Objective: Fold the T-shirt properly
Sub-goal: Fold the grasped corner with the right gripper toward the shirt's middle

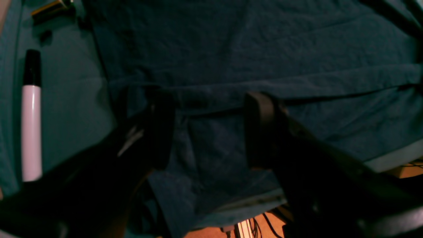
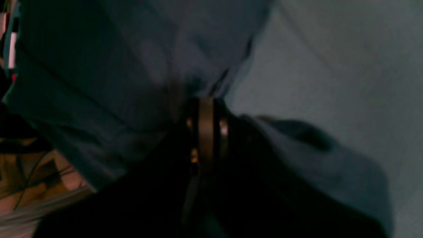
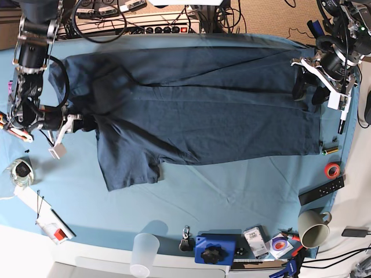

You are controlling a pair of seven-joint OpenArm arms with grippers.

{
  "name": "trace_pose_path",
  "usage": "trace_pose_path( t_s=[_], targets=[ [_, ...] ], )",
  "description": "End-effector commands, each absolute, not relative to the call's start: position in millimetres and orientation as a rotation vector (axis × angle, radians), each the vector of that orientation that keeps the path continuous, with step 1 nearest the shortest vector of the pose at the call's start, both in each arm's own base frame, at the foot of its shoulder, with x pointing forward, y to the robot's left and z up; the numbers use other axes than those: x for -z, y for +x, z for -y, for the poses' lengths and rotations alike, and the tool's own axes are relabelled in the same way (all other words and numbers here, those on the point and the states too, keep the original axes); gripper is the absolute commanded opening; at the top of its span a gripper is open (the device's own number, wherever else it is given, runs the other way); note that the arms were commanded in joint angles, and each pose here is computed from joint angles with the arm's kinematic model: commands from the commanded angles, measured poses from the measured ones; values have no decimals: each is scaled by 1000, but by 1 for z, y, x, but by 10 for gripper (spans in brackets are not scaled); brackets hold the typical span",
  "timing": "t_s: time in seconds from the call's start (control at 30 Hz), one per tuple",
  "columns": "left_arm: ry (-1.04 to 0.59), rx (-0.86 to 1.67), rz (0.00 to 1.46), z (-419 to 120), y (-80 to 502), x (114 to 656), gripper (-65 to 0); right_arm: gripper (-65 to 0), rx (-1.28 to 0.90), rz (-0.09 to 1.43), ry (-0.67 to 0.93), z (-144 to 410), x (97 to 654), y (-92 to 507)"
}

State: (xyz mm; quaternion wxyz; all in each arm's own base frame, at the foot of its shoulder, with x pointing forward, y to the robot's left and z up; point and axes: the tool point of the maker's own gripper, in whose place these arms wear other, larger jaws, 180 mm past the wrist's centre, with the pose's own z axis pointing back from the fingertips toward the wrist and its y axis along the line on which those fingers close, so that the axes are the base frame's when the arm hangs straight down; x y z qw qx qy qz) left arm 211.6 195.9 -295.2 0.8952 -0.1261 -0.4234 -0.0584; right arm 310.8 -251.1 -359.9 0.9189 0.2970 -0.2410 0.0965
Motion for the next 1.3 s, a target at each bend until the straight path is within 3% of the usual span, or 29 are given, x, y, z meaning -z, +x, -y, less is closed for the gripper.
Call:
trace_pose_path(
  t_s=[0.0,0.23,0.37,0.4,0.63,0.83,1.27],
  targets=[
    [-263,135,923,-195,217,284,-314,-650,-219,561,592,259,339,320],
    [-262,135,923,-195,217,284,-313,-650,-247,548,540,264,339,313],
    [-262,135,923,-195,217,284,-313,-463,-244,612,616,256,320,321],
    [-262,135,923,-195,217,284,-313,-447,-242,630,639,256,313,322],
    [-252,136,919,-197,216,285,-313,-448,-216,848,603,287,249,351],
    [-255,136,920,-196,216,285,-313,-448,-156,917,376,323,243,386],
    [-255,136,920,-196,216,285,-313,-448,-78,786,404,280,331,448]
  ],
)
